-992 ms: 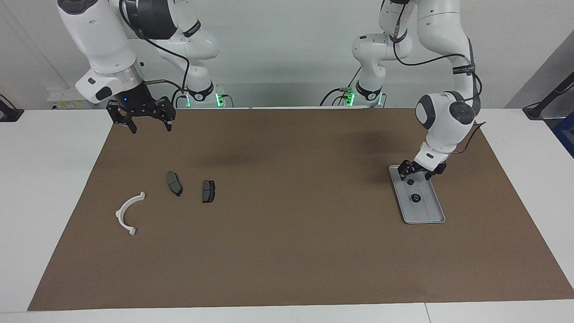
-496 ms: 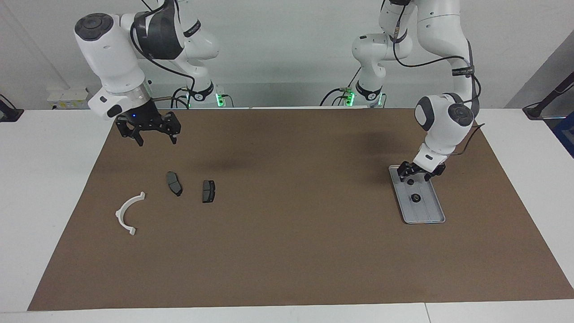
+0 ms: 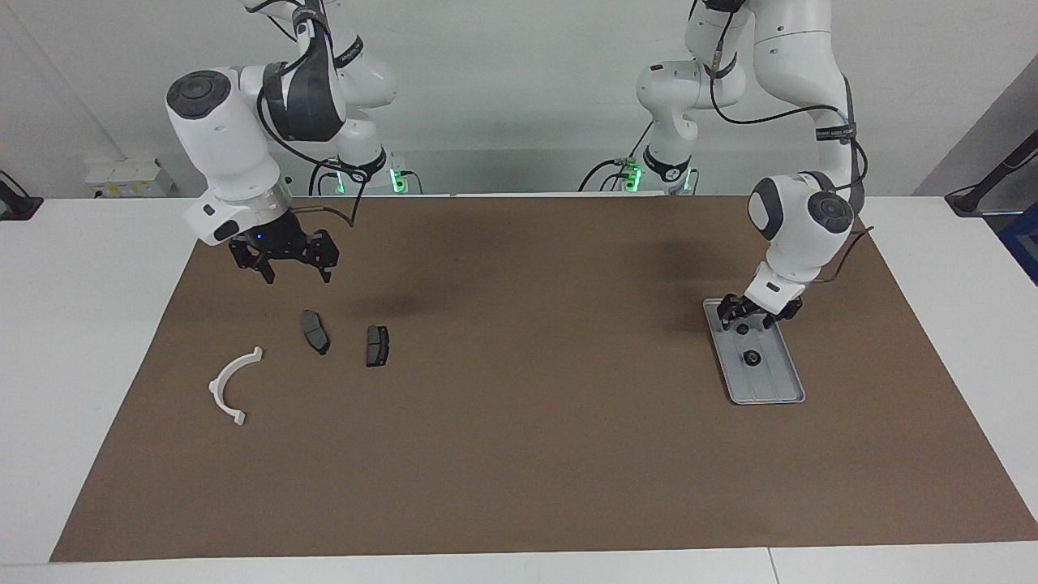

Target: Place bearing gear from tray to pile

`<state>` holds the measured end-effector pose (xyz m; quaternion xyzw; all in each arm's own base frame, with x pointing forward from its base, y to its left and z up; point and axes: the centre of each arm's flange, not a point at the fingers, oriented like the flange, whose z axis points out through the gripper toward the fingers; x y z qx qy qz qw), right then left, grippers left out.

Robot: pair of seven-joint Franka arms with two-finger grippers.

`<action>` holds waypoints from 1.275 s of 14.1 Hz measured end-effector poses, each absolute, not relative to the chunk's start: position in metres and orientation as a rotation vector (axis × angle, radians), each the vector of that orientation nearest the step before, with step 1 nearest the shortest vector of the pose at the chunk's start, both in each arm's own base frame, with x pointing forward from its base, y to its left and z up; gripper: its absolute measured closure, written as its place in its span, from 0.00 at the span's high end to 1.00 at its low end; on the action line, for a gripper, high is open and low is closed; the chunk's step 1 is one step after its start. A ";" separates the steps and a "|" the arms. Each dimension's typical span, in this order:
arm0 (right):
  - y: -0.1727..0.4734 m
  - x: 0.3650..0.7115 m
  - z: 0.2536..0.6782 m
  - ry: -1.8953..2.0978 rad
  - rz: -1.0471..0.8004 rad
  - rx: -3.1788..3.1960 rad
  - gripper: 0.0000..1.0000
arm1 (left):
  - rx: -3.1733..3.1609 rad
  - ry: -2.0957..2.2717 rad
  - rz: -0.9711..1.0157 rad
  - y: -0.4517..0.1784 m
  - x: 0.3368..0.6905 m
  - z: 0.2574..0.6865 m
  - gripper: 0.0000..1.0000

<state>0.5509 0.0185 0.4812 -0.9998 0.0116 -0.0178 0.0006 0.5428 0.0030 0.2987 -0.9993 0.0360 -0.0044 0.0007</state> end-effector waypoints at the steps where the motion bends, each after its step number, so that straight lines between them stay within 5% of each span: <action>1: 0.019 0.555 0.473 0.058 -0.059 -3.139 1.00 | -3.138 0.109 -0.014 0.003 0.543 0.299 0.90; 7: 0.028 0.580 0.420 0.101 -0.092 -3.133 1.00 | -3.142 0.119 -0.016 -0.004 0.543 0.299 0.24; 15: 0.029 0.592 0.400 0.124 -0.135 -3.127 1.00 | -3.155 0.071 -0.037 -0.005 0.565 0.334 0.24; 18: 0.029 0.592 0.400 0.124 -0.137 -3.127 1.00 | -3.168 -0.074 -0.089 -0.050 0.577 0.353 0.24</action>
